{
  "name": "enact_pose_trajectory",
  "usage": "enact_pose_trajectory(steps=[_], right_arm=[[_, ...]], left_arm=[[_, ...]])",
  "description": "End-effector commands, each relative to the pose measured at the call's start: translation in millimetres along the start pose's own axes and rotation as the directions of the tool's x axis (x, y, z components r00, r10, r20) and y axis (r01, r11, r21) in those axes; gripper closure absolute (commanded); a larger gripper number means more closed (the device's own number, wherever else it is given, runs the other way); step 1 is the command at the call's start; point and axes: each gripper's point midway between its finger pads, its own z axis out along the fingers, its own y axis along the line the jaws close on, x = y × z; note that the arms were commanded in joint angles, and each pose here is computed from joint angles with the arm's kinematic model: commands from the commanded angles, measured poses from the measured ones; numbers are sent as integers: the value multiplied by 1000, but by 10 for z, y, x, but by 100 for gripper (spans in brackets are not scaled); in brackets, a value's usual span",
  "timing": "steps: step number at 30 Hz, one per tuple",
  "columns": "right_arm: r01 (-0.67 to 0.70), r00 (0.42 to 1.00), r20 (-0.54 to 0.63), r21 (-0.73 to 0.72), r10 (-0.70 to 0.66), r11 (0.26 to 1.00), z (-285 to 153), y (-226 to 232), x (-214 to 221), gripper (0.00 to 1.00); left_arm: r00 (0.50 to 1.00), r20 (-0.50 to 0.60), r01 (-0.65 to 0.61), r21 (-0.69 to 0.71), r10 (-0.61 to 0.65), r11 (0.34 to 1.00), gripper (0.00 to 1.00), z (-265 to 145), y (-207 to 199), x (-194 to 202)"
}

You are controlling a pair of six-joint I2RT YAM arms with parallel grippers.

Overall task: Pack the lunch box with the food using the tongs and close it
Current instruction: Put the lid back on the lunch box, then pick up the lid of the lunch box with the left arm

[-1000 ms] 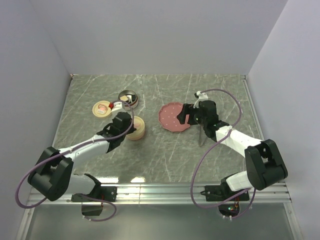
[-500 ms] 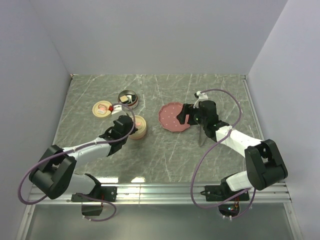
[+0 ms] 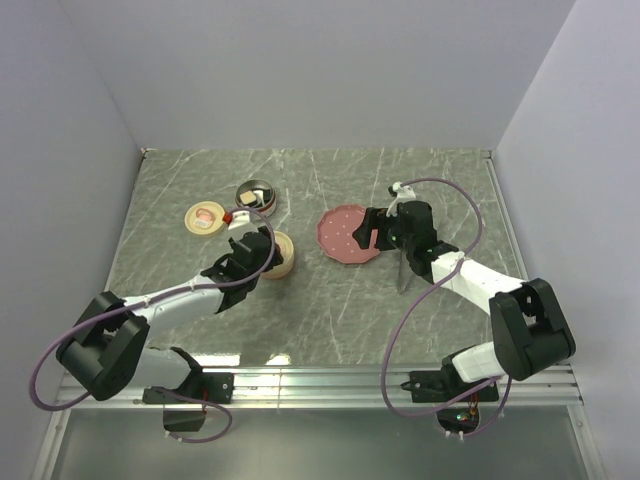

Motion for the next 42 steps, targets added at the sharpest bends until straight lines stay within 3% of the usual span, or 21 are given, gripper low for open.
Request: enact_pose_trajectory(steps=[1, 8, 18, 24, 42], right_arm=[[13, 1000, 25, -23, -12, 1000, 10, 73, -101, 15], [14, 1000, 29, -22, -13, 1000, 4, 82, -97, 15], [20, 999, 39, -8, -20, 1000, -25, 58, -111, 15], [27, 998, 50, -4, -27, 1000, -55, 50, -131, 15], [60, 998, 32, 12, -60, 998, 43, 1, -124, 15]], left_arm=[[999, -17, -33, -35, 32, 999, 44, -50, 70, 18], [1000, 18, -18, -13, 18, 1000, 40, -104, -11, -110], [989, 147, 28, -26, -24, 999, 34, -392, 12, -583], [975, 222, 50, -156, -14, 986, 31, -447, 255, -825], [964, 253, 178, -393, -81, 902, 31, 566, 1231, -1221]])
